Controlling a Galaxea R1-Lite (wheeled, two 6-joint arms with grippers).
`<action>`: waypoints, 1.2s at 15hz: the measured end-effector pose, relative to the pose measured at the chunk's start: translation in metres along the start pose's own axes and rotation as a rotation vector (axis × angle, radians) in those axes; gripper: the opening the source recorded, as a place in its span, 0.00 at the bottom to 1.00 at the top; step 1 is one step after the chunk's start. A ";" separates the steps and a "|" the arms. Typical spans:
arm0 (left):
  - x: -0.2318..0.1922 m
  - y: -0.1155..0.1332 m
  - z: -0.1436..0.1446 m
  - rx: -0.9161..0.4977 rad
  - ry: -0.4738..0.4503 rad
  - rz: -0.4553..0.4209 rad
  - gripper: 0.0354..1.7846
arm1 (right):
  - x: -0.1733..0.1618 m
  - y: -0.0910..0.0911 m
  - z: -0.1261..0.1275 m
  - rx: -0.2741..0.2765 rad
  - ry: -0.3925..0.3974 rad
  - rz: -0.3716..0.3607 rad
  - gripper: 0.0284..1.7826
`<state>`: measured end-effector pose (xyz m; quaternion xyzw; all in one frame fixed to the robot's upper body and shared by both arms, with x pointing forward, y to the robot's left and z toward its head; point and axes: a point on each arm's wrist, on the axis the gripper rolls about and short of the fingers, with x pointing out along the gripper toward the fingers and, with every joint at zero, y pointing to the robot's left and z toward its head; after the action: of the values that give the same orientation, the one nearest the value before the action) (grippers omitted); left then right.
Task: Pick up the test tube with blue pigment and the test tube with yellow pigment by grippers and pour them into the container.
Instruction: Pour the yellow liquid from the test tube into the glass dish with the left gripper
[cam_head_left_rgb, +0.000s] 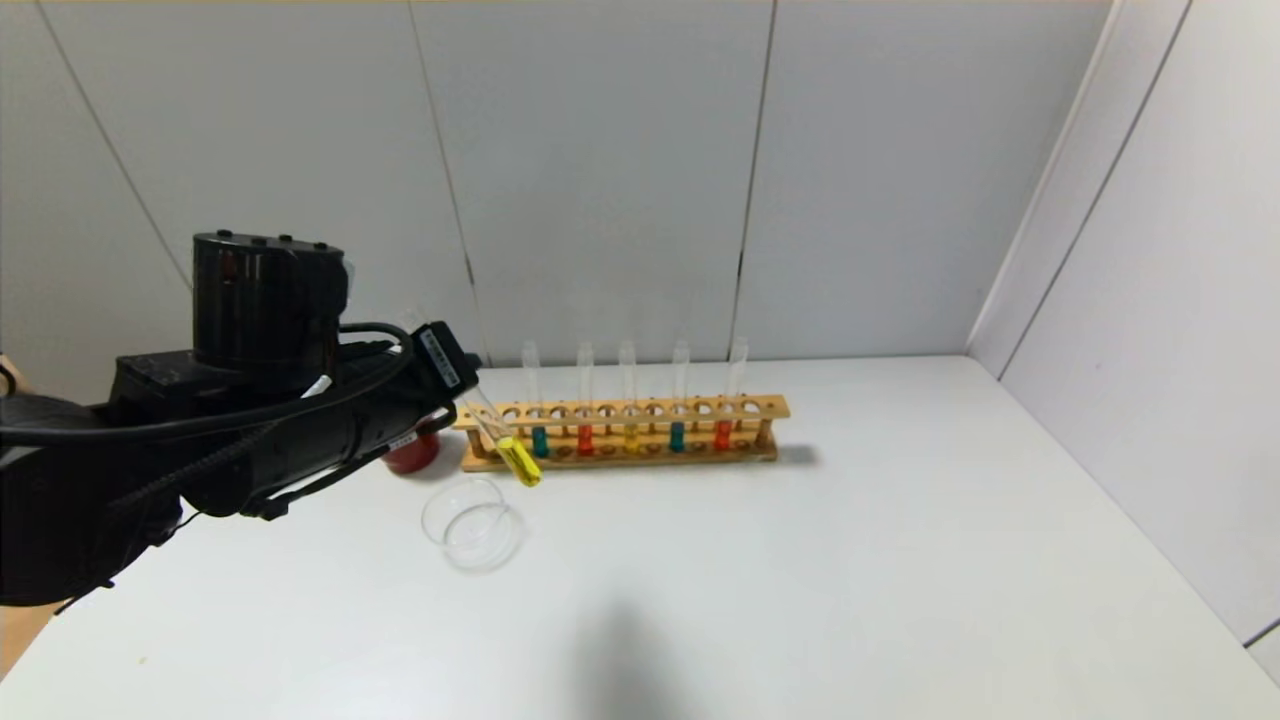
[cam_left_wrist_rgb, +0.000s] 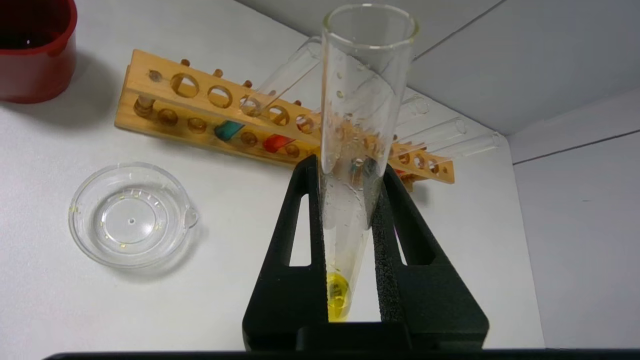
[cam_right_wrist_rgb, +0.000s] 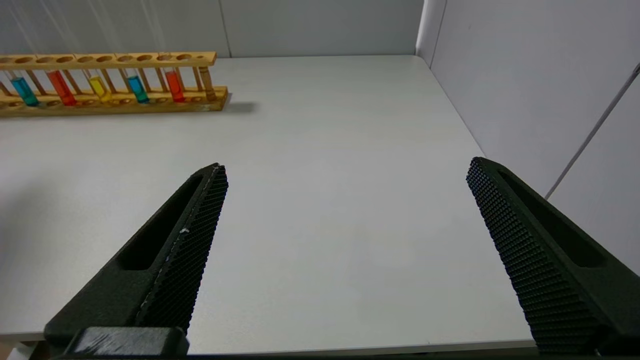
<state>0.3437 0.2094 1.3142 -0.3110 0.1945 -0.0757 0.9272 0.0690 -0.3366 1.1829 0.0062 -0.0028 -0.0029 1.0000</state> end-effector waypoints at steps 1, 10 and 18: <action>0.002 0.000 -0.003 -0.002 -0.006 0.017 0.16 | 0.000 0.000 0.000 0.000 0.000 0.000 0.98; 0.011 -0.001 -0.021 -0.081 0.042 0.041 0.16 | 0.000 0.000 0.000 0.000 0.000 0.000 0.98; 0.014 0.005 -0.030 -0.092 0.054 0.100 0.16 | 0.000 0.000 0.000 0.000 0.000 0.000 0.98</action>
<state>0.3446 0.1930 1.2852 -0.3410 0.2378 -0.0287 0.9090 0.0690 -0.3366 1.1829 0.0062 -0.0026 -0.0026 1.0000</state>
